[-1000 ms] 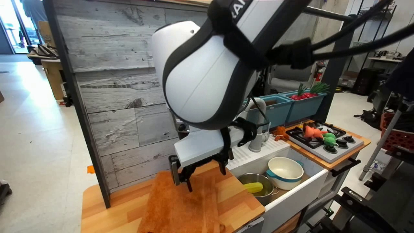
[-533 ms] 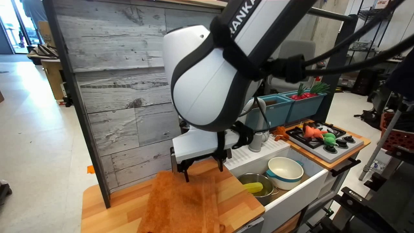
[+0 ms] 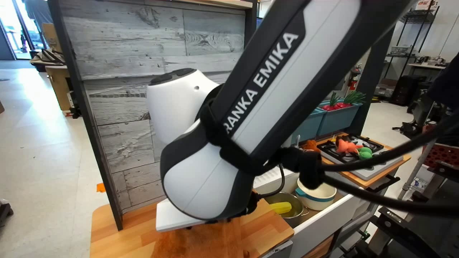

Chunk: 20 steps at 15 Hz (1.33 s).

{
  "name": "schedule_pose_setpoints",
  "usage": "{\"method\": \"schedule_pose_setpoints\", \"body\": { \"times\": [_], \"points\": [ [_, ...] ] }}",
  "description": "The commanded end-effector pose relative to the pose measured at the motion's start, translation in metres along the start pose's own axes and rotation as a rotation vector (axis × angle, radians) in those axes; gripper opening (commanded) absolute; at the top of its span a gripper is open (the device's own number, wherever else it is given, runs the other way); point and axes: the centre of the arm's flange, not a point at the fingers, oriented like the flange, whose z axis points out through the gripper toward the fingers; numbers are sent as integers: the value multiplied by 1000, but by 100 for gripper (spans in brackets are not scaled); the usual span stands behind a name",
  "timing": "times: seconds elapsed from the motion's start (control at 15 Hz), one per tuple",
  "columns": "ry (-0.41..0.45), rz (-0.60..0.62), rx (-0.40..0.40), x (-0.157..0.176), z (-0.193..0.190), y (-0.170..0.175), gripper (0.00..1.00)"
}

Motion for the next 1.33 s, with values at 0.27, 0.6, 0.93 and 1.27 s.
{"method": "schedule_pose_setpoints", "body": {
  "times": [0.27,0.6,0.93,1.27],
  "points": [
    [-49,-44,11,-4,14,3,100],
    [8,-72,-29,-38,50,-43,100],
    [139,-94,12,-72,28,-98,100],
    [149,24,-38,-61,38,-58,100]
  ]
}}
